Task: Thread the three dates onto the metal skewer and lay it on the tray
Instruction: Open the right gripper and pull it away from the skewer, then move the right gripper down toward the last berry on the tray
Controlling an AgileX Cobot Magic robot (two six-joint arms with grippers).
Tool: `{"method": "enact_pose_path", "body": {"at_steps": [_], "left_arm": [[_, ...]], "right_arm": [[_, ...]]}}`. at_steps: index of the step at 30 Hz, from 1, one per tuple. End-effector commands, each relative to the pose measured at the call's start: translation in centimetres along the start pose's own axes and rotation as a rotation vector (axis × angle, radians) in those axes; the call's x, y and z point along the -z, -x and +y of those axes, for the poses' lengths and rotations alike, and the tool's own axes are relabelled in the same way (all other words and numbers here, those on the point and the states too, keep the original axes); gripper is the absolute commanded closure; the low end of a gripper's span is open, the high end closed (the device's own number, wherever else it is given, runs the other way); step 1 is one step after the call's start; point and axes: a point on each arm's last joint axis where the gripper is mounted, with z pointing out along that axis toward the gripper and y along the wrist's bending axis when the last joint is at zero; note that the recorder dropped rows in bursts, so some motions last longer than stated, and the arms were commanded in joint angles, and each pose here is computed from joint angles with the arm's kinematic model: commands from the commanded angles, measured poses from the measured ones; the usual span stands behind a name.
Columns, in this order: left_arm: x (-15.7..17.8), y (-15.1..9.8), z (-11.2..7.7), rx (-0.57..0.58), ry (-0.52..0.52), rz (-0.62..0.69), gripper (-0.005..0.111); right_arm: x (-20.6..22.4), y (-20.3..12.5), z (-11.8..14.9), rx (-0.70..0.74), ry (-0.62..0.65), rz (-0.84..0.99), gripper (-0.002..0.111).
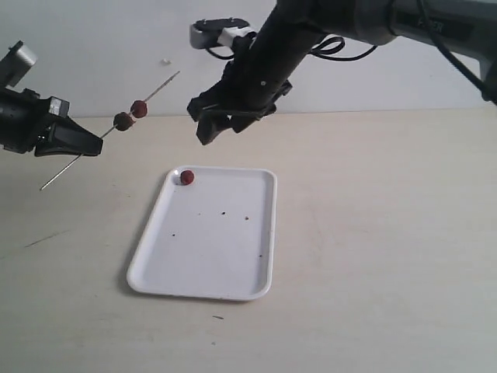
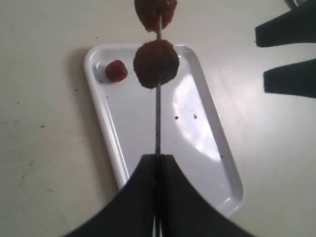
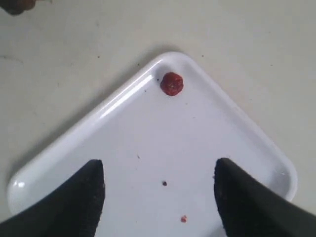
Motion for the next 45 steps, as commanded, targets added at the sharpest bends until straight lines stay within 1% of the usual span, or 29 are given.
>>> {"method": "enact_pose_path", "body": {"at_steps": [1,4,6,9,13,16,18,20,25,28,31,35,41,45], "left_arm": [[0.4,0.1,-0.4,-0.009,-0.012,0.002,0.107],[0.6,0.2,-0.6,-0.014,-0.011,0.001,0.107],[0.6,0.1,-0.6,-0.017,-0.011,0.002,0.107],[0.7,0.1,-0.5,-0.015,-0.009,0.000,0.107],[0.7,0.1,-0.5,-0.015,-0.009,0.000,0.107],[0.7,0.2,-0.4,-0.014,-0.002,-0.006,0.107],[0.7,0.4,-0.3,-0.008,0.015,-0.023,0.107],[0.7,0.5,0.0,0.000,0.042,-0.039,0.107],[0.7,0.7,0.3,0.021,0.077,-0.062,0.107],[1.0,0.7,0.6,0.029,0.086,-0.069,0.107],[1.4,0.7,1.0,0.052,0.097,-0.075,0.107],[1.7,0.5,1.4,0.068,0.107,-0.073,0.107],[1.8,0.4,1.4,0.070,0.093,-0.064,0.107],[1.7,0.3,1.3,0.070,0.082,-0.057,0.107]], "right_arm": [[-2.2,-0.2,2.2,0.170,-0.091,0.051,0.046],[-3.3,-0.2,3.0,0.242,-0.161,0.057,0.046],[-3.7,-0.1,3.2,0.262,-0.184,0.045,0.046],[-4.3,0.0,3.1,0.259,-0.184,0.030,0.046],[-5.3,0.0,2.7,0.297,-0.208,0.011,0.046],[-6.3,0.2,2.5,0.286,-0.213,-0.037,0.046],[-7.1,0.3,2.2,0.224,-0.221,-0.083,0.047],[-7.5,0.5,2.1,0.124,-0.222,-0.132,0.050],[-7.9,0.5,2.0,-0.054,-0.212,-0.162,0.052],[-7.4,0.7,1.8,-0.099,-0.246,-0.131,0.052],[-6.7,1.0,1.7,-0.135,-0.267,-0.062,0.052],[-6.1,1.6,1.8,-0.148,-0.274,0.011,0.055],[-7.4,1.9,2.2,-0.191,-0.231,0.091,0.055],[-8.7,2.0,1.9,-0.231,-0.233,0.085,0.055]]}}
